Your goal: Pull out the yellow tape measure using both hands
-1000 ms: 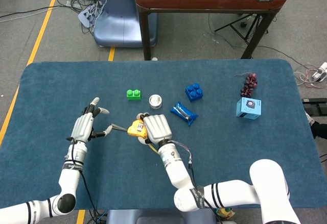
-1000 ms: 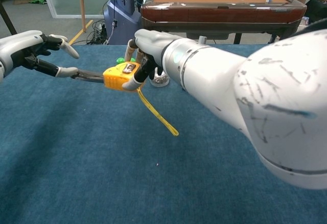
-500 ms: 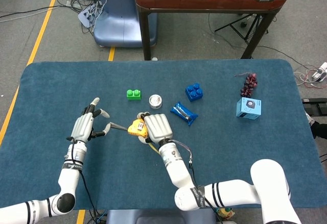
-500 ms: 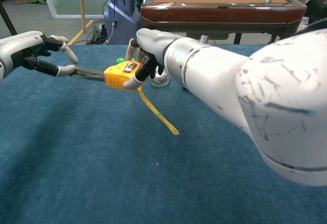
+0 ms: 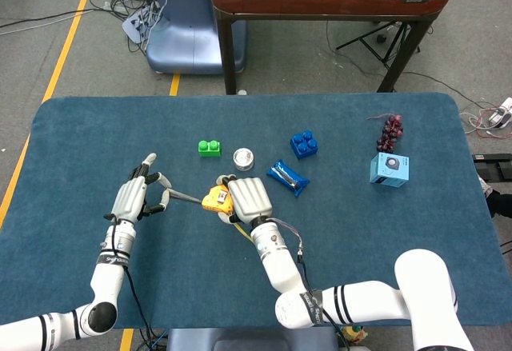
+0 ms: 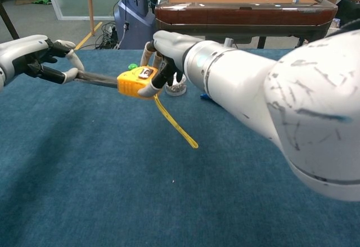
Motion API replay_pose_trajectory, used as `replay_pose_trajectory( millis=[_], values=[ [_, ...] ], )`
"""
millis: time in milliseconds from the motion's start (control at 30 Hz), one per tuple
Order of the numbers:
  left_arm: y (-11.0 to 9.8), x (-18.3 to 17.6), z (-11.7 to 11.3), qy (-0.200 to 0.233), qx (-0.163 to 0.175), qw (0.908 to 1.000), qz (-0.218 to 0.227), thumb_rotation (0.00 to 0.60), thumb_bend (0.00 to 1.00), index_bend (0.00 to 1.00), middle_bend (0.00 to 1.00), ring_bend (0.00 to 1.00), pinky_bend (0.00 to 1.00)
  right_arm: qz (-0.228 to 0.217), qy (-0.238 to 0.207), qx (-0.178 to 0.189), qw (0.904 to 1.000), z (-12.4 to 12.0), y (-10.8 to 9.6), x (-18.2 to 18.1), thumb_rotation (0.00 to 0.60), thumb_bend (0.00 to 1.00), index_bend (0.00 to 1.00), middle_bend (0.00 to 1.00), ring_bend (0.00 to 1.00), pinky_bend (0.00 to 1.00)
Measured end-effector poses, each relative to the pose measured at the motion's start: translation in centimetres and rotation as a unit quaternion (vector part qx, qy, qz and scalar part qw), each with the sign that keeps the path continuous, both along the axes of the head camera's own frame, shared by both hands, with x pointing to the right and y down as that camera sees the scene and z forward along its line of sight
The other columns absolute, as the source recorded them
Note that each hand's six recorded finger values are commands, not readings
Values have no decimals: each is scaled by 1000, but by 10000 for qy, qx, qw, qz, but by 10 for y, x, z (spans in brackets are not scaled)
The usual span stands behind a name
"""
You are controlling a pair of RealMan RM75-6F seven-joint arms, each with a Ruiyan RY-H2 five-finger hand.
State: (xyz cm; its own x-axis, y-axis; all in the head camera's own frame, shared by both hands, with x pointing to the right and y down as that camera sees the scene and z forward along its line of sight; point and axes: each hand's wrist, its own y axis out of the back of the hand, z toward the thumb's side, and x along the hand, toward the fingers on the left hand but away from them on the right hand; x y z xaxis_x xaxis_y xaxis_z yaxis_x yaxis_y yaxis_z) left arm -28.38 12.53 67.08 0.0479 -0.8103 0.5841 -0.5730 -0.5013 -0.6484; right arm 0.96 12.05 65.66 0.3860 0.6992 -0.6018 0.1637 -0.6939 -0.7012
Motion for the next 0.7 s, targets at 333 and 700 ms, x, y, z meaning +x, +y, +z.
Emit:
replay_pose_trajectory(
  millis=[333,700],
  values=[
    [-1,-4,-2,-26,57,10000,-19,600,502,579,0,0,0,44,-39,16,10000,-2,-3,3,600,642,584,579,511,390],
    [-1,-11,-5,-25,116,9999,-36,600,501,595,0,0,0,99,-84,38,9999,-5,-8,9,600,642,589,582,517,391]
  ],
)
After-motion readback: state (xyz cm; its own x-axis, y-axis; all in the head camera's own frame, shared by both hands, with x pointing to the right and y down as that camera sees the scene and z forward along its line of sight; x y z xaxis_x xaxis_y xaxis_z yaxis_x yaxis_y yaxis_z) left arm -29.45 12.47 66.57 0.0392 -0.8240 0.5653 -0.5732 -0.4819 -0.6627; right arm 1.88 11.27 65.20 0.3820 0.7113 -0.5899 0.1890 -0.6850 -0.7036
